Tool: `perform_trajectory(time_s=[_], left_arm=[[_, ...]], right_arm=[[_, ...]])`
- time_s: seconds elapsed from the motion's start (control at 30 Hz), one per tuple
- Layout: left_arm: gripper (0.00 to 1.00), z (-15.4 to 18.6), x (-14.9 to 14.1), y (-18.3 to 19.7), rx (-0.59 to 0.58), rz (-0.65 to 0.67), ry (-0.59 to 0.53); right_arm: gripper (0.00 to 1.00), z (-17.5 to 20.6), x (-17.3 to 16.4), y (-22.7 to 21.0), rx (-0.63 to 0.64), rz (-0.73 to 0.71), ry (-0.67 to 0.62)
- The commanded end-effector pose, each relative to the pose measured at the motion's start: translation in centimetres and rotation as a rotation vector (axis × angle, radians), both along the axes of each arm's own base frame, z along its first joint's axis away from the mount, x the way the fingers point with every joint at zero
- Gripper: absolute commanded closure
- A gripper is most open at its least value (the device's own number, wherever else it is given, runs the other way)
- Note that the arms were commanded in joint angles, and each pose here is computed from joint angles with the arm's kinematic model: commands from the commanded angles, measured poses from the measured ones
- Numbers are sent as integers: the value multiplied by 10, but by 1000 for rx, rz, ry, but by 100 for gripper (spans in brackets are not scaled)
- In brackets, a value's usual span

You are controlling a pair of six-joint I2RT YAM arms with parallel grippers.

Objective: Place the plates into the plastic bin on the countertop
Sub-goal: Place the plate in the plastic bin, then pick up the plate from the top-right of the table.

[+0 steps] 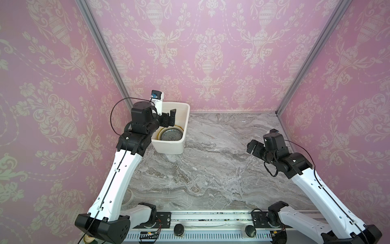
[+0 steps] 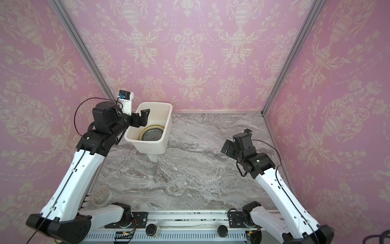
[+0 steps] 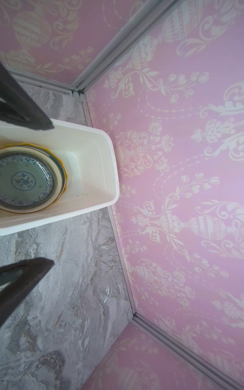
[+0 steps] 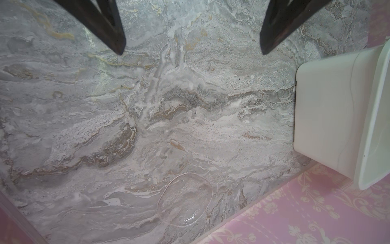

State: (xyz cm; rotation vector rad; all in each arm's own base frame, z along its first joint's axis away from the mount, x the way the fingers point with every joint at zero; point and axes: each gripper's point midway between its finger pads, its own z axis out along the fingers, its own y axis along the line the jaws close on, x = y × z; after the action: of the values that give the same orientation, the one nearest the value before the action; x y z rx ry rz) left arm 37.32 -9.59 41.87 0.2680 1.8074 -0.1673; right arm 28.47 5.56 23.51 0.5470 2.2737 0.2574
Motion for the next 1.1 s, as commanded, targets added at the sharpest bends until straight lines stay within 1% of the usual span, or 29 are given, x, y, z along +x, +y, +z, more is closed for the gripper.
perform_trajectory(time_s=[0.0, 0.07, 0.13, 0.27, 0.4, 0.5, 0.6, 0.7, 0.73, 0.87, 1.07], left_arm=[[1, 1, -16, -48, 106, -228, -74], [1, -5, -29, -70, 187, -321, -93], [1, -12, -46, -95, 267, -430, -143], [1, -22, -70, -140, 381, -579, -242], [1, -44, -91, -192, 500, -724, -259], [1, -63, -103, -225, 544, -802, -257], [1, -83, -113, -251, 551, -861, -236], [1, -99, -117, -270, 513, -896, -193], [1, -102, -116, -275, 493, -897, -180], [1, -110, -112, -287, 436, -891, -157], [1, -120, -104, -291, 485, -883, -142]], right_arm=[[0, 21, 8, -5, -23, 46, -65], [0, 21, 13, -12, -30, 19, -69], [1, 16, 19, -19, -30, -11, -54], [3, -6, 34, -34, 31, -101, 12], [7, -31, 56, -44, 100, -155, 83], [9, -50, 75, -50, 136, -175, 124], [12, -68, 96, -53, 178, -188, 153], [15, -84, 117, -54, 188, -196, 186], [16, -78, 132, -53, 195, -191, 166], [19, -97, 161, -52, 200, -191, 198], [23, -131, 196, -55, 186, -205, 236]])
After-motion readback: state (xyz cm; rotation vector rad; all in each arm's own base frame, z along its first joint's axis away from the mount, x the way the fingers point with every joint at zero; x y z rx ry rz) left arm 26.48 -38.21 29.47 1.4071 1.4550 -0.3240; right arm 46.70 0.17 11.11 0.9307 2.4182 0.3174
